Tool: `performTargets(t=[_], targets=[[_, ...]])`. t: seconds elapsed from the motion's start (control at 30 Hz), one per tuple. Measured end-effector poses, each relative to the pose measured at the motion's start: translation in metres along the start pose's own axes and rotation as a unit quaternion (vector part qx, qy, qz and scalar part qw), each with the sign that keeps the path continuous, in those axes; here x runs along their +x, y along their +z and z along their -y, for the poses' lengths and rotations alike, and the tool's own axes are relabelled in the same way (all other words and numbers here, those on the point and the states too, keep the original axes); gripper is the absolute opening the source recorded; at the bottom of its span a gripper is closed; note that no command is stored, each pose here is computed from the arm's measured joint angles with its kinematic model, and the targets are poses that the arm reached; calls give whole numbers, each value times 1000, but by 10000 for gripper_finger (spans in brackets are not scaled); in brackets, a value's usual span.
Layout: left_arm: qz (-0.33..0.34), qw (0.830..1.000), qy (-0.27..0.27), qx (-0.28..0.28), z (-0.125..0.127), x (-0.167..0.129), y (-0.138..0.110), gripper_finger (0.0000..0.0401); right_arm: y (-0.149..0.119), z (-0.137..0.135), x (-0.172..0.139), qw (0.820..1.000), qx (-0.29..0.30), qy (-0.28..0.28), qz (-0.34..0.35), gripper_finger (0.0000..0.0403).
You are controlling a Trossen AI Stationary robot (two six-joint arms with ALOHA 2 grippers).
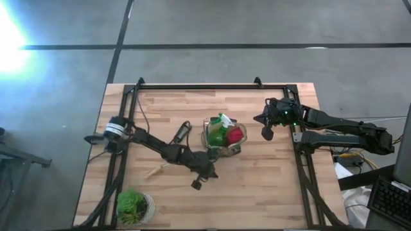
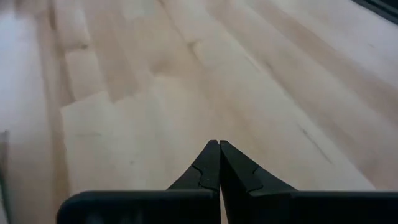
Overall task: Pick & Place Garden tools in Gardening bag
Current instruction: Adjust the gardening bag
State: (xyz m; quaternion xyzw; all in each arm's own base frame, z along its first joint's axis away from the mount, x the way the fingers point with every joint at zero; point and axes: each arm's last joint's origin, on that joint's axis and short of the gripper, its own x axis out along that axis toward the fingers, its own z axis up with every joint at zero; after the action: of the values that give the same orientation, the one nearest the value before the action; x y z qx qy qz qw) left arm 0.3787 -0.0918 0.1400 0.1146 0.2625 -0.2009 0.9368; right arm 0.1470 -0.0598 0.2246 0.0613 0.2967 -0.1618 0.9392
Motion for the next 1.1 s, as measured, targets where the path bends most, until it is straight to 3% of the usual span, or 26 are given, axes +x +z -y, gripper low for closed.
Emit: performTargets(t=[0.3,0.6,0.9,1.1], targets=[[-28,998,48,-11,-5,-9,2,4,0,0,0,1000,3,0,0,8],[-35,997,-65,-32,3,-20,6,2,0,0,0,1000,2,0,-1,8],[-113,987,-82,-78,6,-36,0,2,-1,0,0,1000,2,0,-1,8],[-176,978,-29,-103,5,-53,-2,1,-1,0,0,1000,4,-1,-1,8]])
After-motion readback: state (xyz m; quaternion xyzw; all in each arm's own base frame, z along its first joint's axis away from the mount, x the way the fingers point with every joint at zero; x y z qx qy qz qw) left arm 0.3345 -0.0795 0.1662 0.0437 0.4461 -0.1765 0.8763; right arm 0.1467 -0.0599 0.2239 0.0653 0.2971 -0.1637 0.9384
